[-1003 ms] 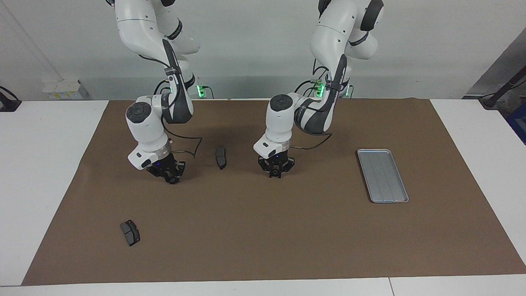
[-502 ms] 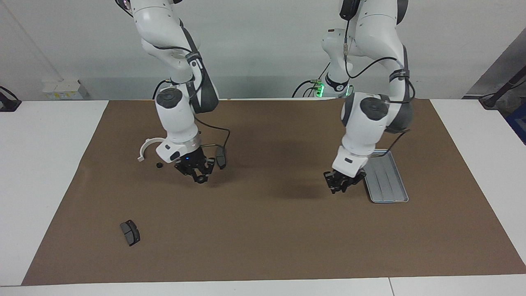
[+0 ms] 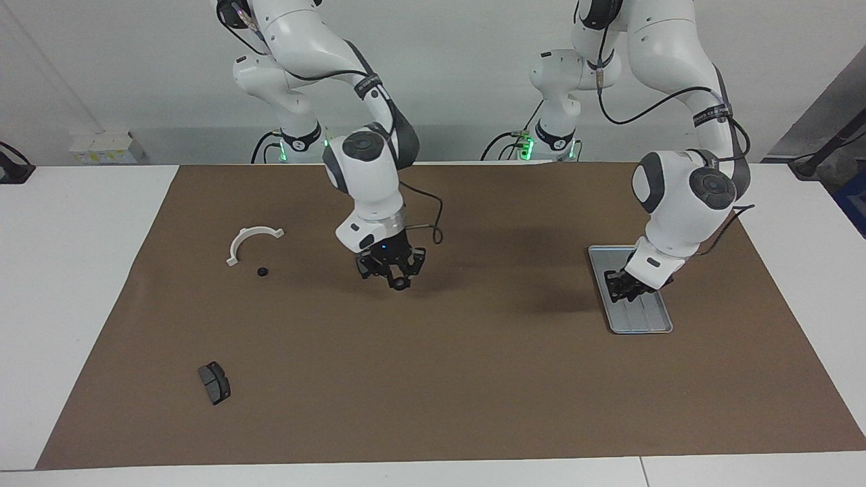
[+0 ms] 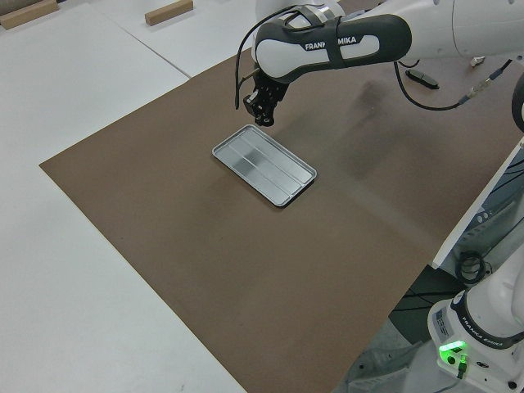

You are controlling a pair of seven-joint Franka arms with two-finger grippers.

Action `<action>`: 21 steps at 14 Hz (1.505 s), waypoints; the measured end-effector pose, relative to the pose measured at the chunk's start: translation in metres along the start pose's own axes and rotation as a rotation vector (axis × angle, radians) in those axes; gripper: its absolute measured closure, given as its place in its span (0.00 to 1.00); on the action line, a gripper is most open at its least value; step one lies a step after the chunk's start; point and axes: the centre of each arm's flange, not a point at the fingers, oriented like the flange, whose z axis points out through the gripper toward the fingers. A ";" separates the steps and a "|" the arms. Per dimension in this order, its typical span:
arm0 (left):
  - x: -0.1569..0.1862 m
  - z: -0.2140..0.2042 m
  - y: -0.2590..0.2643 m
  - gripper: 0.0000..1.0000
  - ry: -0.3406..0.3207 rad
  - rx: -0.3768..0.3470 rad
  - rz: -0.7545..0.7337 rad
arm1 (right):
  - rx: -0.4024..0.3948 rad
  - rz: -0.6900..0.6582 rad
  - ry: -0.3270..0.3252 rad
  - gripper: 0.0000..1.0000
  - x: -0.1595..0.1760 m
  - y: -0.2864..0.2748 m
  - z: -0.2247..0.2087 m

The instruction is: Pick bearing gear from pile to tray

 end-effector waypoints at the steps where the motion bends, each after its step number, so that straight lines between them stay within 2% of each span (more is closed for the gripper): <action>1: -0.011 0.013 -0.009 0.66 0.007 0.001 -0.001 | -0.014 0.002 -0.008 0.65 -0.006 -0.017 0.003; 4: -0.038 0.041 -0.014 0.66 0.005 0.002 -0.001 | -0.021 0.014 -0.034 0.65 -0.030 -0.061 0.023; 5: -0.041 0.041 -0.012 0.59 0.009 0.002 0.002 | -0.024 0.015 -0.041 0.65 -0.037 -0.071 0.032; 6: -0.041 0.039 -0.011 0.58 0.014 0.002 0.004 | -0.029 0.016 -0.049 0.65 -0.043 -0.077 0.041; 7: -0.040 0.035 -0.010 0.53 0.023 0.003 0.006 | -0.034 0.014 -0.057 0.65 -0.049 -0.082 0.049; 11: -0.016 0.000 0.017 0.08 0.101 -0.005 -0.007 | -0.034 0.016 -0.054 0.62 -0.050 -0.086 0.055; 12: -0.009 -0.009 0.037 0.00 0.120 -0.012 -0.040 | -0.034 0.019 -0.051 0.55 -0.047 -0.085 0.054; 15: -0.005 -0.018 0.117 0.00 0.151 -0.047 -0.139 | -0.030 0.047 -0.026 0.23 -0.027 -0.072 0.044; 17: -0.009 -0.018 0.176 0.00 0.201 -0.089 -0.205 | -0.025 0.066 0.004 0.01 -0.002 -0.048 0.023; 19: -0.020 -0.009 0.236 0.00 0.234 -0.135 -0.227 | -0.040 0.060 0.018 0.00 0.016 -0.005 -0.002; 21: -0.033 0.005 0.285 0.00 0.249 -0.165 -0.179 | -0.067 0.031 0.017 0.00 0.021 0.044 -0.020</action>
